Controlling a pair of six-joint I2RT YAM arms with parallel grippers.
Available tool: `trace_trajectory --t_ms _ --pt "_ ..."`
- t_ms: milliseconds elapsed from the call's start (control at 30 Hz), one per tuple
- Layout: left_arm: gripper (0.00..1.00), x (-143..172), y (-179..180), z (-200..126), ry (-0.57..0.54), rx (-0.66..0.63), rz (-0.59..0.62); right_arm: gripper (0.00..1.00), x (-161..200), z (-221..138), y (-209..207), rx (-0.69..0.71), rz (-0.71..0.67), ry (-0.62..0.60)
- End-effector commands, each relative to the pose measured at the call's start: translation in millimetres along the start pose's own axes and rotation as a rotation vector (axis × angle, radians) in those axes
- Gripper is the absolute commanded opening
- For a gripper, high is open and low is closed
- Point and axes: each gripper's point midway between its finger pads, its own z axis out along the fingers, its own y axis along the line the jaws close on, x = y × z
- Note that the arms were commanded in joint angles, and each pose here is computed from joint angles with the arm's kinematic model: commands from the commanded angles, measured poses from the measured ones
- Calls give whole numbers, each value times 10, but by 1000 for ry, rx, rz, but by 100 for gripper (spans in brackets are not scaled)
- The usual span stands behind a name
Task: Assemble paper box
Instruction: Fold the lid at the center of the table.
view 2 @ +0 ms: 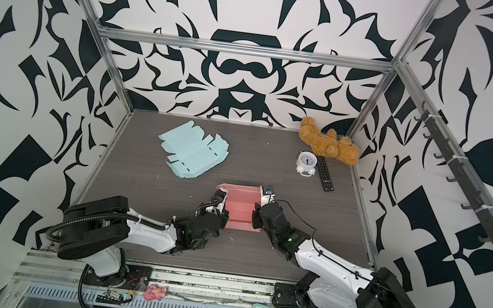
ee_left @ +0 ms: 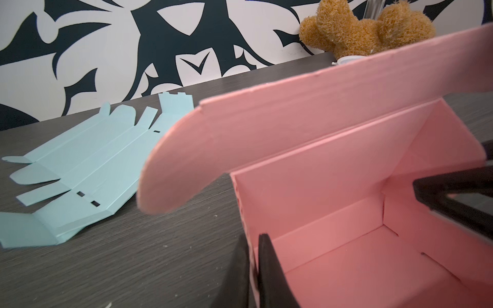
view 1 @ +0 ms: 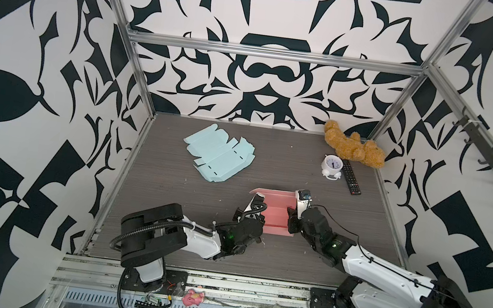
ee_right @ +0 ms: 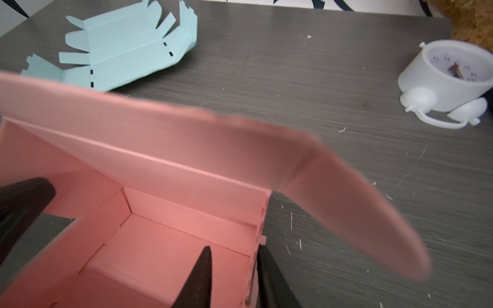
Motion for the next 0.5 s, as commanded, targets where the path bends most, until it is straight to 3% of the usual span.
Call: trace_trajectory --t_ms 0,467 --pt "13 28 -153 -21 1 10 60 31 35 -25 -19 9 51 8" --pt "19 104 -341 -85 33 70 49 34 150 -62 -102 33 71 26"
